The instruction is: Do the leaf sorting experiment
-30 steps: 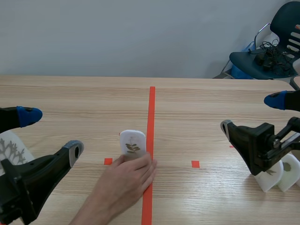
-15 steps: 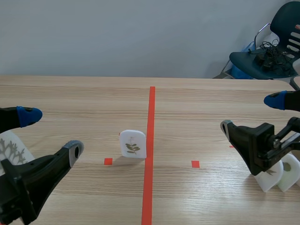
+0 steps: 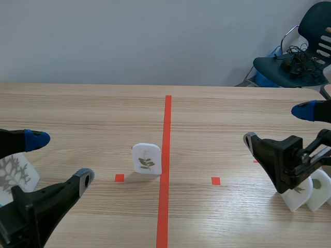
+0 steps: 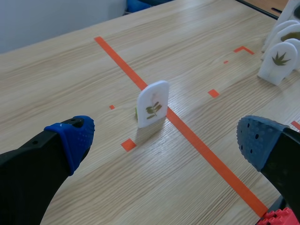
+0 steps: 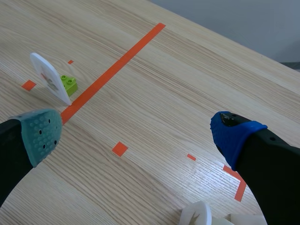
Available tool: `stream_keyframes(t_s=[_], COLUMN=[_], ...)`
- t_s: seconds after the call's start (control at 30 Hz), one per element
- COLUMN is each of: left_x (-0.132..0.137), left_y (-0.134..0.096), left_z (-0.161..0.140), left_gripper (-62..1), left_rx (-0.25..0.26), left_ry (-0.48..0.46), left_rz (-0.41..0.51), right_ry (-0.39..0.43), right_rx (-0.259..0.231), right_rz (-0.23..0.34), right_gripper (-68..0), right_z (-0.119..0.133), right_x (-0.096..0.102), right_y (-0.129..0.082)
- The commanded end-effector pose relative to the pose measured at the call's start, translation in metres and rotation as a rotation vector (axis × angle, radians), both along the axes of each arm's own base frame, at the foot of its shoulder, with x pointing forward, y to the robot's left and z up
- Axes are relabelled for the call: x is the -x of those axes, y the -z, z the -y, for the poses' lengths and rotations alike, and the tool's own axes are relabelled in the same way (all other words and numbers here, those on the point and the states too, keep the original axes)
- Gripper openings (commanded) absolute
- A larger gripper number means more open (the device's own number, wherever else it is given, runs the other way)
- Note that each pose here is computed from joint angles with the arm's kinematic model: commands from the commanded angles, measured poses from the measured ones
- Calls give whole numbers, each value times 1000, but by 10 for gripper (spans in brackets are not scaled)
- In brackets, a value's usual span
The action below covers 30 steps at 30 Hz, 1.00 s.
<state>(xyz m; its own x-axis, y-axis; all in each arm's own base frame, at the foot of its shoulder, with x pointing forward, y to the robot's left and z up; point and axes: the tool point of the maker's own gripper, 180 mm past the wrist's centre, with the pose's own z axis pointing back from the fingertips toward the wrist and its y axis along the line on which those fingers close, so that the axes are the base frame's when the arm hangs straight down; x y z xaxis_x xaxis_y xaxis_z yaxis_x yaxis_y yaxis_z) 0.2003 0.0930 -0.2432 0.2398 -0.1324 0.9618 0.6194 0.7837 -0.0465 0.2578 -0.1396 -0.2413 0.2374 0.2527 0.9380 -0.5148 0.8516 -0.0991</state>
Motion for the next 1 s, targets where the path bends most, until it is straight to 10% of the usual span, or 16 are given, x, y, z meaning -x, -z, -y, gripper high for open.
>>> stream_keyframes(t_s=[0.0, 0.47, 0.83, 0.97], left_x=[-2, -66, -104, -107], left_y=[1, 113, 123, 123], left_z=[10, 35, 89, 89], left_gripper=[14, 14, 14, -168], left_rx=[45, 14, 5, -6], left_ry=[8, -14, 103, 85], left_rz=[7, -37, 50, 61], right_ry=[13, 15, 17, 17], right_rx=[-15, -13, -6, -4], right_rz=[32, 30, 17, 13], right_gripper=[4, 4, 4, 4], right_z=[3, 3, 4, 4], right_x=[-6, -6, -5, -5], right_y=[-9, -8, -6, -5])
